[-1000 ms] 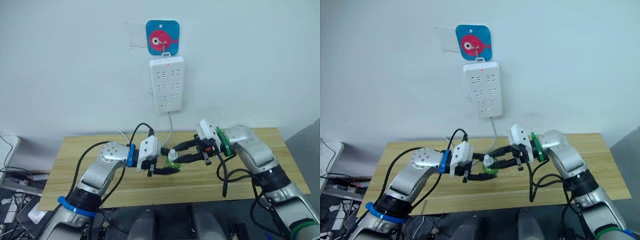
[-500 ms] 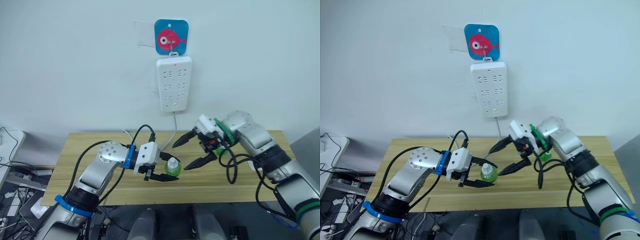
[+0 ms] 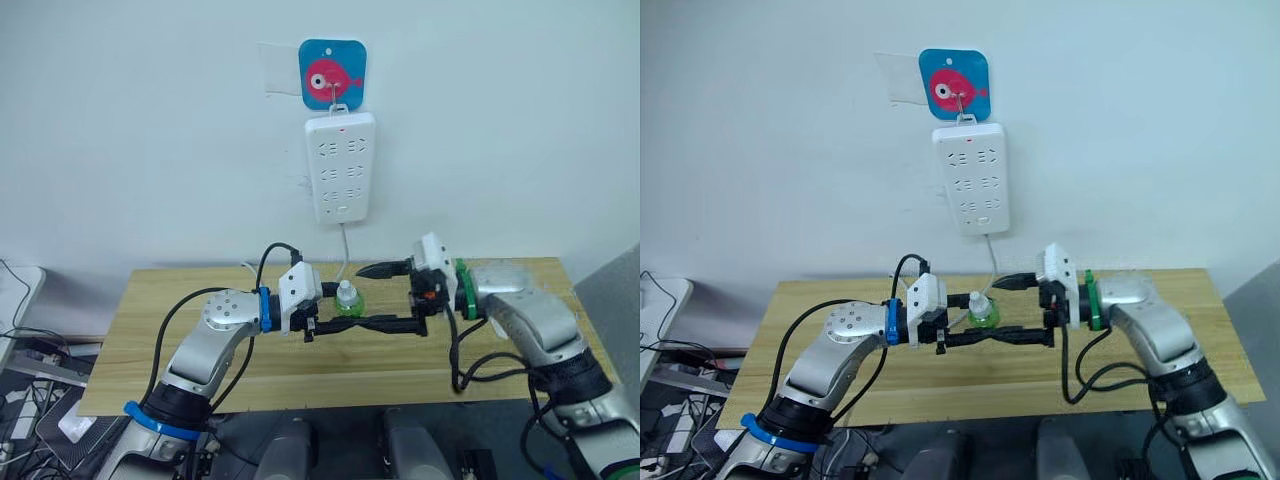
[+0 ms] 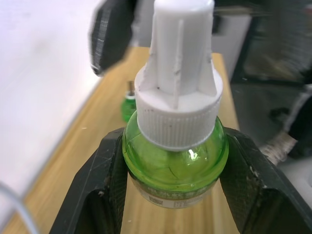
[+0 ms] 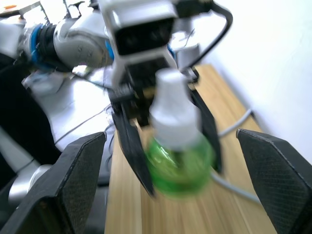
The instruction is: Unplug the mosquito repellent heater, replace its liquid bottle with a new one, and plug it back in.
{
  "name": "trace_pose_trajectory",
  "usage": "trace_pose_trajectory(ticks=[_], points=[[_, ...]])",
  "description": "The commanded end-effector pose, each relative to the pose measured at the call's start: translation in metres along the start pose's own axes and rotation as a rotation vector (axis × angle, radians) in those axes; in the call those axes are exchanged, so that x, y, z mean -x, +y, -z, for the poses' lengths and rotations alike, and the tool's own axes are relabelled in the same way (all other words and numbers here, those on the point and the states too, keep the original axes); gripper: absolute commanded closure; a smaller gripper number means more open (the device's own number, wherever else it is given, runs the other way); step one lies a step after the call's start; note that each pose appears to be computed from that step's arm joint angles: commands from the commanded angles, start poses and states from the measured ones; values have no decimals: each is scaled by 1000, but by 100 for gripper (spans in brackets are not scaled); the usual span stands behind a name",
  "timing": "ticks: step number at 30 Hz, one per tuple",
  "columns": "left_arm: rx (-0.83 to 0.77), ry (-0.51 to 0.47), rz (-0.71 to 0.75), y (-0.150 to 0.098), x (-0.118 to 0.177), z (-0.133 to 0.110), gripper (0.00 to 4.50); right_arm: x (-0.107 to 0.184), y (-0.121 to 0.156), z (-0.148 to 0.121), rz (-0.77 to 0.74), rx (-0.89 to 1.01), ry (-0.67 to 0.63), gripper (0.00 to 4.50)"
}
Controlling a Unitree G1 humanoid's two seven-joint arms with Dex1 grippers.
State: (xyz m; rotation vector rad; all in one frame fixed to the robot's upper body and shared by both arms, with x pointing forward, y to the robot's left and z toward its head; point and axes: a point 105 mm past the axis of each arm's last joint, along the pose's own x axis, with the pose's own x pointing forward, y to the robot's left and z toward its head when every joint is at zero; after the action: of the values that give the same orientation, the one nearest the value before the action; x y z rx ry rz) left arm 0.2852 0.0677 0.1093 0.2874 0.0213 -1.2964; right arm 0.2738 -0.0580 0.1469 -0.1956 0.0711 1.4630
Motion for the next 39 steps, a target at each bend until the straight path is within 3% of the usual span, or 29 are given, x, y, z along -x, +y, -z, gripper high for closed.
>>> trace_pose_trajectory(ticks=[1, 9, 10, 14, 20, 27, 35, 39], points=[[-26, -31, -31, 4, 0, -12, 224, -7, -1, -10, 96, 29, -29, 2], [-27, -29, -48, 9, -1, -14, 224, -16, -4, -11, 174, 22, -66, 2], [-27, -30, -49, 9, -2, -14, 224, -16, -5, -11, 181, 23, -67, 18], [-27, -35, -50, 9, -3, -15, 224, -16, -7, -11, 197, 19, -67, 126], [-24, -37, -46, 7, -3, -15, 224, -17, -9, -12, 191, 16, -67, 342], [-19, -21, 9, -3, -2, -11, 224, -20, -2, -18, 74, 41, -71, 343], [-109, 2, 366, -55, 6, -10, 224, -27, 23, -19, -446, 156, -3, 343], [-138, 16, 424, -57, 10, -9, 224, -29, 18, -15, -563, 182, 39, 343]])
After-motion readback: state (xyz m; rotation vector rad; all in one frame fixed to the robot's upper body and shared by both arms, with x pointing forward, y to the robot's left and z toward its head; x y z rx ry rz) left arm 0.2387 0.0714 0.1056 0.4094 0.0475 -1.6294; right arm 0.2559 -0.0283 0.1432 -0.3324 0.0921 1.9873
